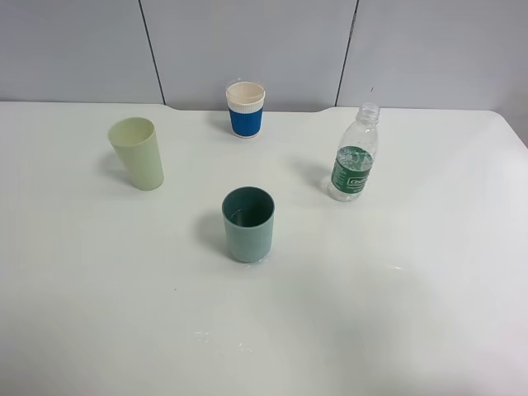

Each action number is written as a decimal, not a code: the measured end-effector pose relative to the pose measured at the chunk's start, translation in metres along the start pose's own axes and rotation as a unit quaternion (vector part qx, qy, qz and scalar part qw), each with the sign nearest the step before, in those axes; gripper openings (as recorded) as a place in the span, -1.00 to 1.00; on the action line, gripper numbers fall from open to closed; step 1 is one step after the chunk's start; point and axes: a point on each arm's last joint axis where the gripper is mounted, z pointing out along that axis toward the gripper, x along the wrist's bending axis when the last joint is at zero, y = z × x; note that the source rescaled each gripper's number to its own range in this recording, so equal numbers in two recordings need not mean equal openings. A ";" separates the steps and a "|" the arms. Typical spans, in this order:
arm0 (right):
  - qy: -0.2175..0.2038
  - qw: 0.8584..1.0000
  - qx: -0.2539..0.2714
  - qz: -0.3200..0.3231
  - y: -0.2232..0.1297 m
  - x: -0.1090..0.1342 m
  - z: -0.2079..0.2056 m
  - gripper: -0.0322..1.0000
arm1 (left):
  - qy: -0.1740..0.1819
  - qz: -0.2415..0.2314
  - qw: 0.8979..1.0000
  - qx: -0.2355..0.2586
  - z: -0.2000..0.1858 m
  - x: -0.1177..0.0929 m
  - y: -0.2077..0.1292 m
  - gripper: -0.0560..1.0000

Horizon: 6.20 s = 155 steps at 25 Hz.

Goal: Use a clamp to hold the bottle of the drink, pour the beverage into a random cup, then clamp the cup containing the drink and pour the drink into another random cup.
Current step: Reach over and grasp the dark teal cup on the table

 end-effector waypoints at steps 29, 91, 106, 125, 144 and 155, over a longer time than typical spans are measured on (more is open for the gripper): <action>-0.002 0.969 0.246 0.041 -0.055 0.003 -0.001 1.00 | 0.000 0.000 1.000 0.000 0.000 0.000 0.000 1.00; -0.002 0.969 0.246 0.041 -0.055 0.003 -0.001 1.00 | 0.001 -0.002 1.000 0.000 0.000 0.000 0.000 1.00; -0.002 0.969 0.246 0.041 -0.055 0.003 -0.001 1.00 | 0.014 -0.012 1.000 0.024 0.008 0.003 0.006 1.00; -0.002 0.969 0.246 0.041 -0.055 0.003 -0.001 1.00 | 0.003 0.066 0.992 0.110 0.098 0.003 0.054 1.00; -0.002 0.969 0.246 0.041 -0.055 0.003 -0.001 1.00 | -0.136 0.207 0.932 0.264 0.159 -0.047 0.031 1.00; -0.002 0.969 0.246 0.041 -0.055 0.003 -0.001 1.00 | -0.227 0.248 0.915 0.224 0.160 -0.077 -0.020 1.00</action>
